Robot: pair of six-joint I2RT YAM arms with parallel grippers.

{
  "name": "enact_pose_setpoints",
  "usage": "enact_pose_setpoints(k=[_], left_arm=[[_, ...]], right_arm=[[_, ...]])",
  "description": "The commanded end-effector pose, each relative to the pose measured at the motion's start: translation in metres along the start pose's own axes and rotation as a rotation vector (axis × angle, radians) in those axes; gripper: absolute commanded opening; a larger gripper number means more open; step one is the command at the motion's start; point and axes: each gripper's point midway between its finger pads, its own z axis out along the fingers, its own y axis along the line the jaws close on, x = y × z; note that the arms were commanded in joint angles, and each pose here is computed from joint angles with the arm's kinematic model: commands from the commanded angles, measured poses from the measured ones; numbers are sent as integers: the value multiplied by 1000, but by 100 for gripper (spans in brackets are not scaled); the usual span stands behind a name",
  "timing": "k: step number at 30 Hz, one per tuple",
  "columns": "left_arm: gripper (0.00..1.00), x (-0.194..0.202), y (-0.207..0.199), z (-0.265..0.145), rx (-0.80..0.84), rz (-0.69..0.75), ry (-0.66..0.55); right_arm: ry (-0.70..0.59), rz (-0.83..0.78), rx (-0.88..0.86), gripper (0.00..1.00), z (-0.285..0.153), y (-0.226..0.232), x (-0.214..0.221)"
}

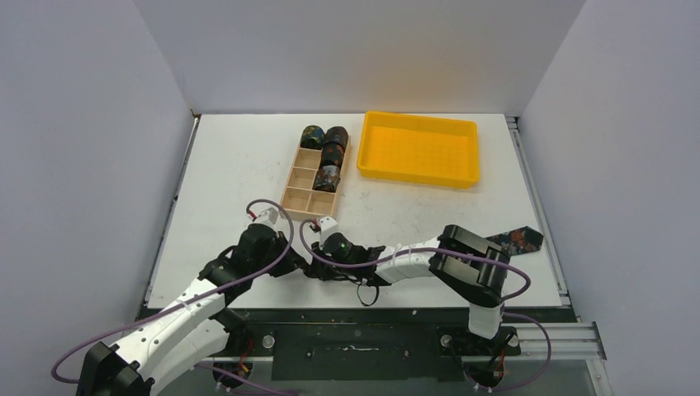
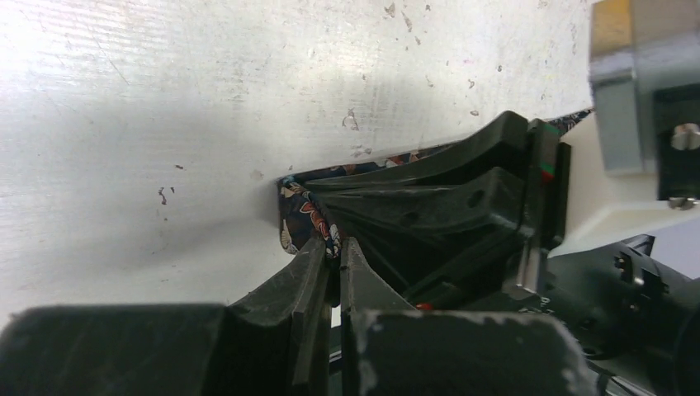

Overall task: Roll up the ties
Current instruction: Roll the tie at the center of the board.

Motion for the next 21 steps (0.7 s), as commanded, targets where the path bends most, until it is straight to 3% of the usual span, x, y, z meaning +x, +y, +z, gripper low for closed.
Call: enact_pose_setpoints(k=[1, 8, 17, 21], left_arm=[[0, -15, -7, -8, -57, 78, 6], [0, -16, -17, -5, -67, 175, 93], [0, -18, -30, 21, -42, 160, 122], [0, -23, -18, 18, -112, 181, 98]], right_arm=[[116, 64, -20, 5, 19, -12, 41], [73, 142, -108, 5, 37, -7, 37], [7, 215, -214, 6, 35, 2, 17], [-10, 198, -173, 13, 26, 1, 3]])
